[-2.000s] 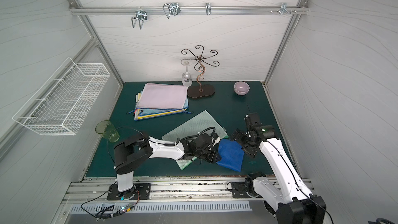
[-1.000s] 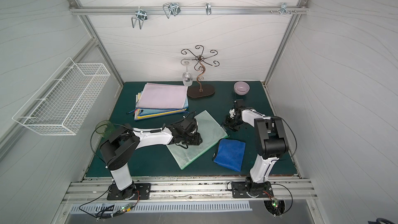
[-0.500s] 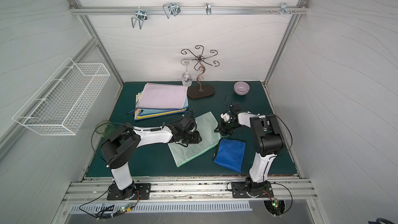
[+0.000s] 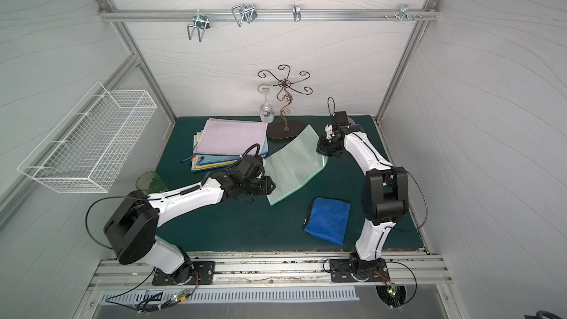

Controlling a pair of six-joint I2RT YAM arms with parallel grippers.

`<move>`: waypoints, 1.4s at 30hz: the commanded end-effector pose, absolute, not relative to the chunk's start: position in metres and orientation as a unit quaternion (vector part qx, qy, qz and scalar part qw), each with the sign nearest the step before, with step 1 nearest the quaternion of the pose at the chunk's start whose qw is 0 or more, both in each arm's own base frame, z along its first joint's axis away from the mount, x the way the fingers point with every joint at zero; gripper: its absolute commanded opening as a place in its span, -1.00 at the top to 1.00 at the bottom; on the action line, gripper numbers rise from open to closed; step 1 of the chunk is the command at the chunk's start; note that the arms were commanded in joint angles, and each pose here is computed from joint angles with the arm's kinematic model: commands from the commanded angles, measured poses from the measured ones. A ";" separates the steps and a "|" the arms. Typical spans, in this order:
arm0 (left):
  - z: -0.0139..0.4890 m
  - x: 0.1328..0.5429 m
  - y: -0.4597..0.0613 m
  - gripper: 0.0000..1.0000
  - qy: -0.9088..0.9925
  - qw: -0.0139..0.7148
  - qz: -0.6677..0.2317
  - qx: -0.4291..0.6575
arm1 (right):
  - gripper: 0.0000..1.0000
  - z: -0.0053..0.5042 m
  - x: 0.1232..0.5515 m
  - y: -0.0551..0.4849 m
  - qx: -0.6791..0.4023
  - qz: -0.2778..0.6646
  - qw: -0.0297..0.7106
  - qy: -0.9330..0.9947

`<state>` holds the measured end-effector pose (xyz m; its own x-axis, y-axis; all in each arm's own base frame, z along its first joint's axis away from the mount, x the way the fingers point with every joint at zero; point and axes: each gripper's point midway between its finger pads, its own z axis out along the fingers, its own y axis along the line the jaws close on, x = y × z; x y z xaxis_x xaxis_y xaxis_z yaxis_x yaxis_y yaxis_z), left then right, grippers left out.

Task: Wipe the document bag
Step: Pick up the document bag from the center of the board, then place the document bag at the center of the board.

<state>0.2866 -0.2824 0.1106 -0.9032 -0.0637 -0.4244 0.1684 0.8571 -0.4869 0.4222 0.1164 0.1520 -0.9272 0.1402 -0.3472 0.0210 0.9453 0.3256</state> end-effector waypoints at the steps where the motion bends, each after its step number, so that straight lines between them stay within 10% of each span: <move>1: 0.101 0.279 -0.271 0.04 0.946 0.211 -0.245 0.032 | 1.00 0.108 0.384 0.059 0.067 0.029 0.078 0.994; 29: 0.128 0.260 -0.245 0.04 0.941 0.233 -0.242 0.034 | 0.97 0.065 0.432 -0.124 0.244 -0.088 0.112 0.959; 42: 0.143 0.264 -0.223 -0.03 0.938 0.252 -0.240 0.000 | -0.97 0.087 0.430 -0.134 0.260 -0.113 0.142 0.948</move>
<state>0.2607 -0.2308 0.1357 -0.8870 -0.0940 -0.4520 0.1371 0.8813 -0.4522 0.4313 -0.1302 0.0655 -0.8480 0.4498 -0.2804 0.5000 0.8544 -0.1416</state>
